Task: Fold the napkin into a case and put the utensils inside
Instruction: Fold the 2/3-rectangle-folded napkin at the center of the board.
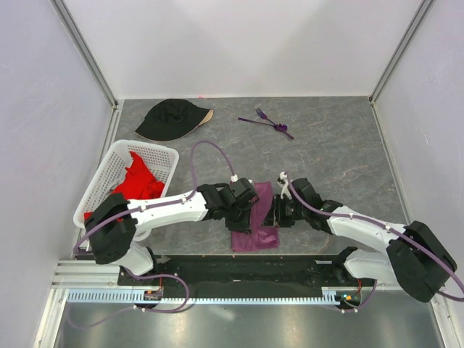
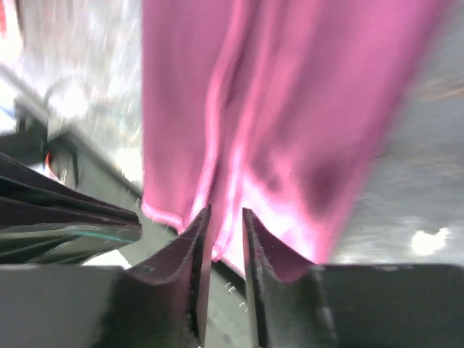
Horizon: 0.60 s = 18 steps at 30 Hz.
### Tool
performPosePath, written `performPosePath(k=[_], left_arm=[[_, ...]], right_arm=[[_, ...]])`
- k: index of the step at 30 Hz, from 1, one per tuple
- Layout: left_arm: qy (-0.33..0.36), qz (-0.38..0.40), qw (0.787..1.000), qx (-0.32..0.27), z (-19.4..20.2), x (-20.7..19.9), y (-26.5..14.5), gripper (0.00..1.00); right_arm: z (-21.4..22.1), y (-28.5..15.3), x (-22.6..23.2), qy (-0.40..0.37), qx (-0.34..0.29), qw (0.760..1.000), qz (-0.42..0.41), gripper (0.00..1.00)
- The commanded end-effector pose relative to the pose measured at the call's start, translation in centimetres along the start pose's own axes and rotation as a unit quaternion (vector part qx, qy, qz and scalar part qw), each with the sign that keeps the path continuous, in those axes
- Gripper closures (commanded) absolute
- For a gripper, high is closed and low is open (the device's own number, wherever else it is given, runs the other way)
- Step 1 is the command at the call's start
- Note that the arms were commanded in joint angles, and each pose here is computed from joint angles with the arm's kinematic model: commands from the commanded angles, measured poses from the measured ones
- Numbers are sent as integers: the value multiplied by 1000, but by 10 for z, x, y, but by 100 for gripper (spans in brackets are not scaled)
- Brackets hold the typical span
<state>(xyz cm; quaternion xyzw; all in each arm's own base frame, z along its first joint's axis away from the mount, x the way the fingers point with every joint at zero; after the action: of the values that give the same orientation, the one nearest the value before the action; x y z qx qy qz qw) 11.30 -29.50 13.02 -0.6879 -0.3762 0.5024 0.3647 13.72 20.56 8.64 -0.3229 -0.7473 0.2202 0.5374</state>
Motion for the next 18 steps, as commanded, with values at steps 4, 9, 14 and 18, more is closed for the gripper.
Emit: performPosePath(k=[4,9,14,18], left_arm=[[37,11,999,-31,-17,-9,19,78],[99,45,991,-84,-18,-42,9,43],[124,0,987,-99,-8,-68,32,30],[134,-76,985,-81,2,-73,66,33]], right_arm=[[-41,-21,-29,23,-42,996,80,53],[-50,-26,-53,87,-44,991,96,37],[-58,-42,-79,150,-62,978,133,31],[-66,-58,-86,158,-91,966,183,27]])
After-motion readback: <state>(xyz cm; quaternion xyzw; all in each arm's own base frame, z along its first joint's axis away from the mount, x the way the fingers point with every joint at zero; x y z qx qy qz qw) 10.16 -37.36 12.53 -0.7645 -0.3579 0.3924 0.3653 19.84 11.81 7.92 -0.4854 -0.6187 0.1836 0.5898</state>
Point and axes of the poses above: each gripper's point midway between its finger pads, its own y axis out along the fingers, its own x axis along the line the jaws close on, z = x × y, the point moved 6 cm from there along -y, back along the fingers
